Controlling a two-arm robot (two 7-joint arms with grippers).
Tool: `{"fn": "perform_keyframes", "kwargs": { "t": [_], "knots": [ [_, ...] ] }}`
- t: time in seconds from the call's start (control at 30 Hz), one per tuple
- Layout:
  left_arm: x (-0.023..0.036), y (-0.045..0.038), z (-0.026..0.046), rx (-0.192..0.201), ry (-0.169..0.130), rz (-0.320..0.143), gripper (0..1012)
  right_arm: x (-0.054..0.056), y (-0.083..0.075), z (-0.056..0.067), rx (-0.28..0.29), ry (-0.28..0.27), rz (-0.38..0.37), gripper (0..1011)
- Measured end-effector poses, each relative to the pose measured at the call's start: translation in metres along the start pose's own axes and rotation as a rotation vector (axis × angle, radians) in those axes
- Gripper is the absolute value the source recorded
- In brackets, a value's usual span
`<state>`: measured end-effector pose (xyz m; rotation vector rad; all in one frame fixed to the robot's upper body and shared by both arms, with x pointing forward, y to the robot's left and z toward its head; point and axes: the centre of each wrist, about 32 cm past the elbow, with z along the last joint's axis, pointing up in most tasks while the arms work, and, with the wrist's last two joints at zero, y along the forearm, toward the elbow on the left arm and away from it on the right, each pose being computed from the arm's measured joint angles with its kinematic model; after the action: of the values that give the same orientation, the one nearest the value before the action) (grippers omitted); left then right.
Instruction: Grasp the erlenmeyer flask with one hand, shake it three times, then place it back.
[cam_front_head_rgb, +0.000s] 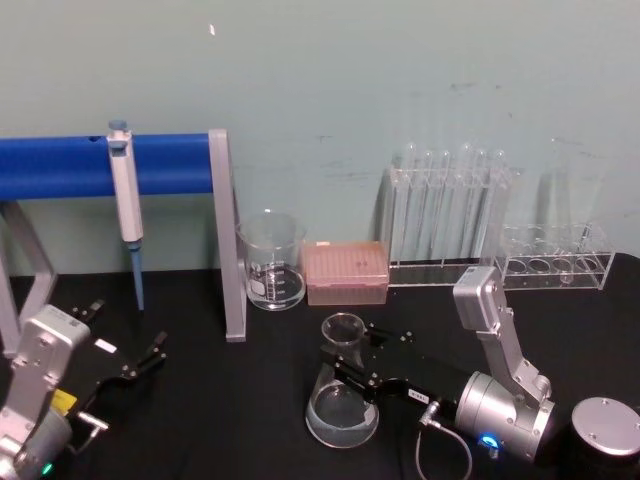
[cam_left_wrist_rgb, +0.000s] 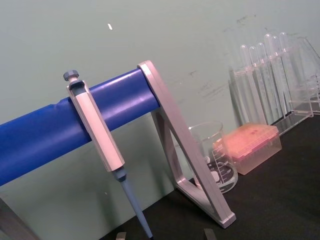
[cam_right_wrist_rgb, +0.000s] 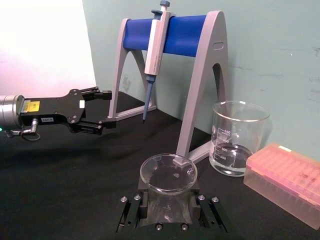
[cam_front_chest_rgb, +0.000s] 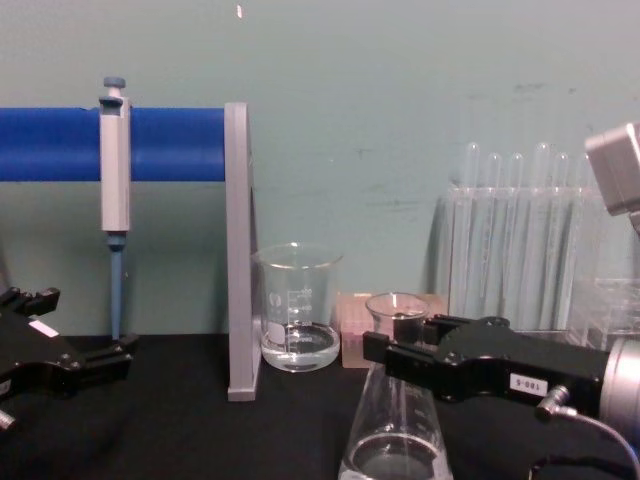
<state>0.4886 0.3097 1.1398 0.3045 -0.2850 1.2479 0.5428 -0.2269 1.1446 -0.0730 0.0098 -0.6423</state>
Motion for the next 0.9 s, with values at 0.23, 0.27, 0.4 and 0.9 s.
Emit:
{"fn": "perform_keyframes", "kwargs": {
  "t": [0.23,0.27,0.4,0.9],
  "knots": [
    [0.0000,0.0000,0.0000,0.000,0.000,0.000,1001,0.0000,-0.0002,-0.0002,0.000,0.000,-0.001,450],
    [0.0000,0.0000,0.0000,0.000,0.000,0.000,1001,-0.0001,-0.0002,-0.0002,0.000,0.000,-0.001,450],
    [0.0000,0.0000,0.0000,0.000,0.000,0.000,1001,-0.0001,-0.0003,-0.0003,0.000,0.000,-0.001,450],
    [0.0000,0.0000,0.0000,0.000,0.000,0.000,1001,-0.0004,-0.0006,-0.0014,-0.006,0.000,-0.002,864]
  ]
}}
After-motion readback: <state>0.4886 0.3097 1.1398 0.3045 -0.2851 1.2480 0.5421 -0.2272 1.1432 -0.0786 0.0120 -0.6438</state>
